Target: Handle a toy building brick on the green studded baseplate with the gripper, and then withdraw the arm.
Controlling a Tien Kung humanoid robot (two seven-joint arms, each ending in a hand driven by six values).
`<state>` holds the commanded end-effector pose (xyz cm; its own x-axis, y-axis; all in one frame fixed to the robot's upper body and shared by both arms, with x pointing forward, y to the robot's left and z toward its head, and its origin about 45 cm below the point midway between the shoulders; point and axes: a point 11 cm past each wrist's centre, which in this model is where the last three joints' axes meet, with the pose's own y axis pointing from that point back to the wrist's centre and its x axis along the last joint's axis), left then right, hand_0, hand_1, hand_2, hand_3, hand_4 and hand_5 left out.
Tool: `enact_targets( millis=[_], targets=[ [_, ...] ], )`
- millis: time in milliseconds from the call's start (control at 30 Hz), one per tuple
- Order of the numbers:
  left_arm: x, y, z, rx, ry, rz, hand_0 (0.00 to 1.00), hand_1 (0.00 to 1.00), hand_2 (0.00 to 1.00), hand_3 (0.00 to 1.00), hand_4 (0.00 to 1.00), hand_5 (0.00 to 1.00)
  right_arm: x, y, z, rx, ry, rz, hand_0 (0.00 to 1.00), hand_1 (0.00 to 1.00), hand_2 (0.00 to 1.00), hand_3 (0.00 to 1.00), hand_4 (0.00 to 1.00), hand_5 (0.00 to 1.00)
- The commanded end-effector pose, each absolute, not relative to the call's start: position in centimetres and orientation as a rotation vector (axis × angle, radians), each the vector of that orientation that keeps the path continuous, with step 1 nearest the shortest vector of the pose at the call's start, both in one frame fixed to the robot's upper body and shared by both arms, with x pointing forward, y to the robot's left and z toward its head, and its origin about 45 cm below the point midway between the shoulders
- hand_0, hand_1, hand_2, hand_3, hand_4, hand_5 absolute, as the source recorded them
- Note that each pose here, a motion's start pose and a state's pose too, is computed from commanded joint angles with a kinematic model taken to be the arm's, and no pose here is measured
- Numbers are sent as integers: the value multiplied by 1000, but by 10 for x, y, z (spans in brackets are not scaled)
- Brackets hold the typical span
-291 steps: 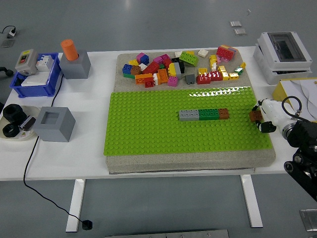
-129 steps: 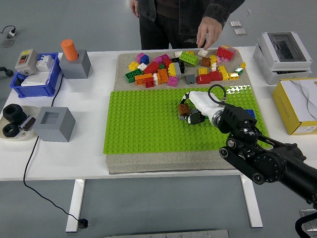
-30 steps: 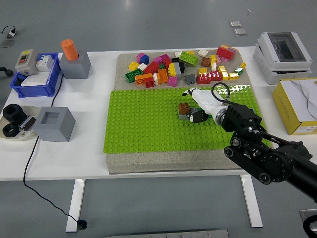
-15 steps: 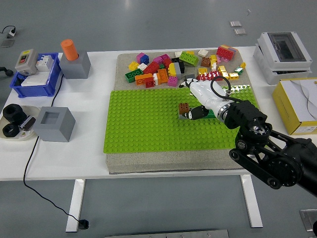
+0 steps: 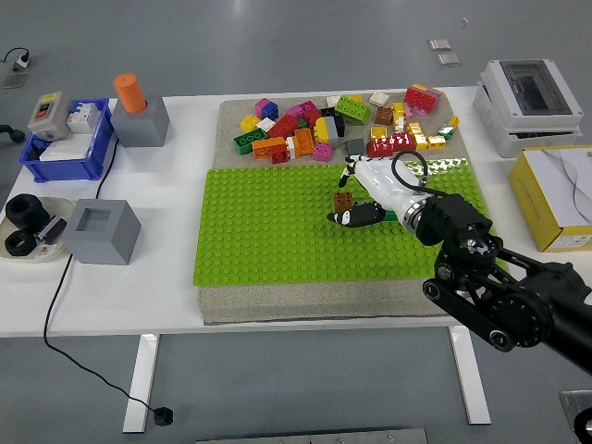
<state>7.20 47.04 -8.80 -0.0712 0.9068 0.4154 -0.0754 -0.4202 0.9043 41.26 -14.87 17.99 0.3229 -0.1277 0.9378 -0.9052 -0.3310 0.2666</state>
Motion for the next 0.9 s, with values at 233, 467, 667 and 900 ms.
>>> enact_targets(
  millis=[233, 467, 667, 900],
  targets=[
    [73, 469, -88, 1418, 944, 1602, 656, 642, 614, 624, 684, 235, 412, -150, 174, 1705, -931, 1081, 839, 846, 922, 604, 812, 503],
    [73, 469, -88, 1417, 944, 1603, 656, 642, 613, 624, 685, 236, 409, -148, 171, 1717, -922, 1073, 849, 848, 920, 596, 806, 500],
    [73, 469, -88, 1417, 944, 1602, 656, 642, 614, 625, 687, 237, 408, -150, 166, 1718, -916, 1055, 848, 847, 918, 593, 804, 499],
    [73, 469, -89, 1417, 944, 1601, 656, 642, 614, 625, 688, 238, 408, -153, 160, 1716, -910, 1036, 850, 847, 915, 592, 802, 498]
  ],
)
